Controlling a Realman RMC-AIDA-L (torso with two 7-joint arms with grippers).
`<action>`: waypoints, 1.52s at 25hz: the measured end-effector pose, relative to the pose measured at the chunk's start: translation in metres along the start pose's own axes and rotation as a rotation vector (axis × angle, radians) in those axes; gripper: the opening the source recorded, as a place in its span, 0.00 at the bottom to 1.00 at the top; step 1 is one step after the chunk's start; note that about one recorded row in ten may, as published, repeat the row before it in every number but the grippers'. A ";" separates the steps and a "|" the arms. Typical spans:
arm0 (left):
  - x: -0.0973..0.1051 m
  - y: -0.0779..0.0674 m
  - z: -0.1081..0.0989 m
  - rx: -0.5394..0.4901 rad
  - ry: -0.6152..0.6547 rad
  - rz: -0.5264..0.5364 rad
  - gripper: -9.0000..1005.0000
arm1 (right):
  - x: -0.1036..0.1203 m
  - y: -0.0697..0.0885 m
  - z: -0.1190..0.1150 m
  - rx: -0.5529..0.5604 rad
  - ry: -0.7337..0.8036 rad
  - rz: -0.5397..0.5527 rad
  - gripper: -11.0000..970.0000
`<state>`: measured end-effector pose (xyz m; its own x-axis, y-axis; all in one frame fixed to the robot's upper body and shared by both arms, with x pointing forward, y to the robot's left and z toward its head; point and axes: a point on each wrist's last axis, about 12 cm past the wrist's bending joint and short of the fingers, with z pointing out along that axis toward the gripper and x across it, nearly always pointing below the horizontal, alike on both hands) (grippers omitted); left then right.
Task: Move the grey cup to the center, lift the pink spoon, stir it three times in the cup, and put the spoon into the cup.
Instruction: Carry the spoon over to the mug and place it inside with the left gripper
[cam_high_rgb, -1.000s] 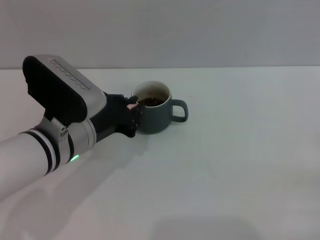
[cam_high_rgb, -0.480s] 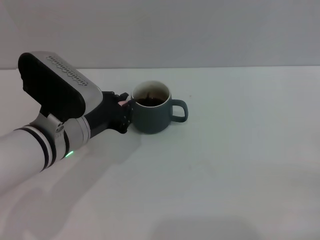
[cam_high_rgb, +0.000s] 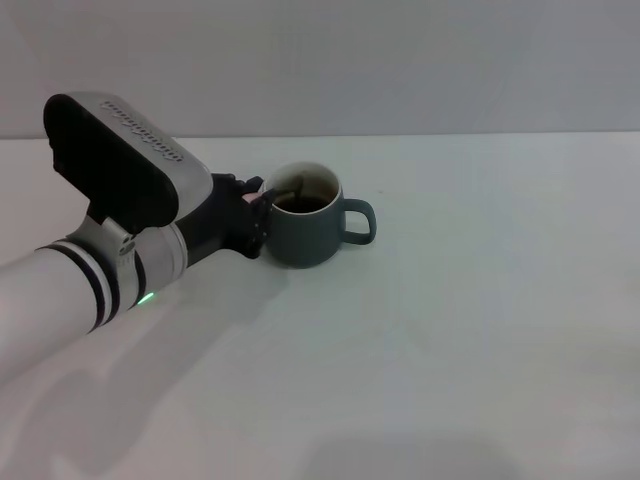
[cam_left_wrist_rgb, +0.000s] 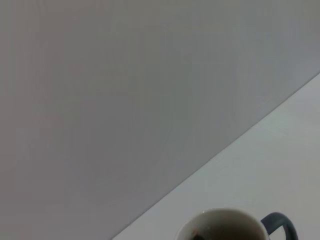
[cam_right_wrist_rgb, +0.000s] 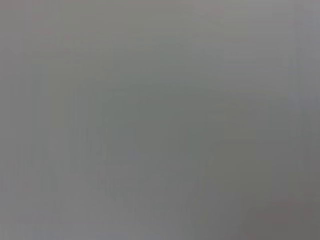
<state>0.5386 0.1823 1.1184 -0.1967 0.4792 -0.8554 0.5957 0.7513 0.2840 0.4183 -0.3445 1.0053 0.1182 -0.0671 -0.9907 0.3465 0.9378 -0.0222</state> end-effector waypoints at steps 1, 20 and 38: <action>-0.001 -0.001 0.001 0.004 -0.004 0.003 0.16 | 0.000 0.000 0.000 0.000 0.000 0.000 0.01; -0.008 -0.016 -0.009 0.036 0.009 0.044 0.19 | 0.001 0.000 -0.002 -0.009 0.005 -0.003 0.01; -0.010 -0.005 -0.007 -0.001 0.004 0.058 0.22 | 0.001 0.001 -0.003 -0.011 0.007 -0.001 0.01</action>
<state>0.5317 0.1765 1.1289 -0.1653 0.5236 -0.8357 0.6056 0.7227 0.3330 0.4165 -0.3423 1.0039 0.1119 -0.0655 -0.9916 0.3368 0.9413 -0.0242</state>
